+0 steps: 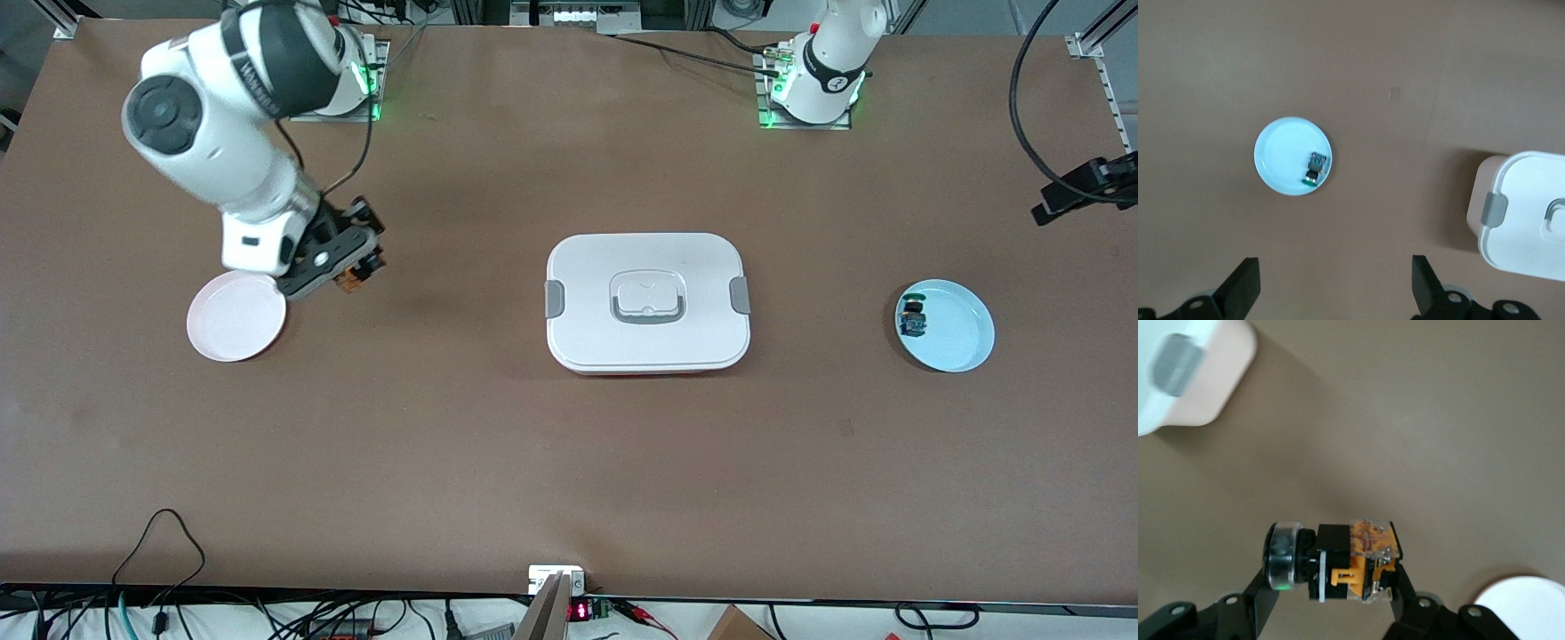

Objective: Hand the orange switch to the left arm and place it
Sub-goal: 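Lift the orange switch with the right gripper and carry it above the box, then hold the switch with the right gripper while the left gripper reaches it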

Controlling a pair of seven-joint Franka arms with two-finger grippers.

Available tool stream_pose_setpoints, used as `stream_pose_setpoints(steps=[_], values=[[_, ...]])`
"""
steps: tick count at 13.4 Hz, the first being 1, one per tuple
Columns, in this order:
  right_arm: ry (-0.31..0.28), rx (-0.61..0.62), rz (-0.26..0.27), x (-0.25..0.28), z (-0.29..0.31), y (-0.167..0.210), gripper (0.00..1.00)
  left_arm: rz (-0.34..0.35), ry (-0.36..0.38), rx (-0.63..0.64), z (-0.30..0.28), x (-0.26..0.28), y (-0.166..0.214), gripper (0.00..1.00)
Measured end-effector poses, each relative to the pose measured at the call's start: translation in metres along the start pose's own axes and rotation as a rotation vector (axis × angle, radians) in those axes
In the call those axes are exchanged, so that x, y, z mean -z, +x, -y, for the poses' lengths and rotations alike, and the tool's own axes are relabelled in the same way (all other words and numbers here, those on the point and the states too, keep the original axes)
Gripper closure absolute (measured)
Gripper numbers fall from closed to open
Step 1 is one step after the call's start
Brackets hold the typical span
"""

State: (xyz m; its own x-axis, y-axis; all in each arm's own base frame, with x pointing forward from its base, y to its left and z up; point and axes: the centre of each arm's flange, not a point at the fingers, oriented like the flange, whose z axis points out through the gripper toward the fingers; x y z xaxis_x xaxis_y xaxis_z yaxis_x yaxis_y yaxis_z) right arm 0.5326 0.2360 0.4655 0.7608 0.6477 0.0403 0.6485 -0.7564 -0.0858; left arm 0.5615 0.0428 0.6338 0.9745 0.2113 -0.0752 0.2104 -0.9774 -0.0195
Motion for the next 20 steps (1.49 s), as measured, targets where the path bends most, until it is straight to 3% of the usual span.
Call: stream_pose_setpoints(steps=[2, 4, 5, 7, 10, 12, 16, 20], values=[[0.006, 0.093, -0.039, 0.017, 0.050, 0.013, 0.28, 0.037, 0.001, -0.017, -0.001, -0.015, 0.007, 0.00], [0.058, 0.139, -0.103, 0.039, 0.090, 0.025, 0.28, 0.110, -0.083, -0.059, -0.007, -0.019, 0.000, 0.00], [0.102, 0.169, -0.146, 0.048, 0.103, 0.030, 0.28, 0.174, -0.175, -0.073, -0.011, -0.021, -0.007, 0.00], [0.179, 0.265, -0.252, 0.058, 0.113, 0.039, 0.28, 0.293, -0.434, -0.092, -0.019, -0.030, -0.009, 0.00], [0.281, 0.401, -0.376, 0.061, 0.122, 0.047, 0.28, 0.515, -0.863, -0.104, -0.033, -0.081, 0.022, 0.00], [0.353, 0.476, -0.504, 0.065, 0.132, 0.055, 0.28, 0.628, -1.065, -0.098, -0.061, -0.124, 0.044, 0.00], [0.520, 0.560, -0.754, 0.065, 0.136, 0.064, 0.28, 0.666, -1.203, 0.002, -0.200, -0.130, 0.041, 0.00], [0.620, 0.588, -0.962, 0.053, 0.133, 0.070, 0.28, 0.669, -1.204, 0.100, -0.297, -0.111, 0.008, 0.00]])
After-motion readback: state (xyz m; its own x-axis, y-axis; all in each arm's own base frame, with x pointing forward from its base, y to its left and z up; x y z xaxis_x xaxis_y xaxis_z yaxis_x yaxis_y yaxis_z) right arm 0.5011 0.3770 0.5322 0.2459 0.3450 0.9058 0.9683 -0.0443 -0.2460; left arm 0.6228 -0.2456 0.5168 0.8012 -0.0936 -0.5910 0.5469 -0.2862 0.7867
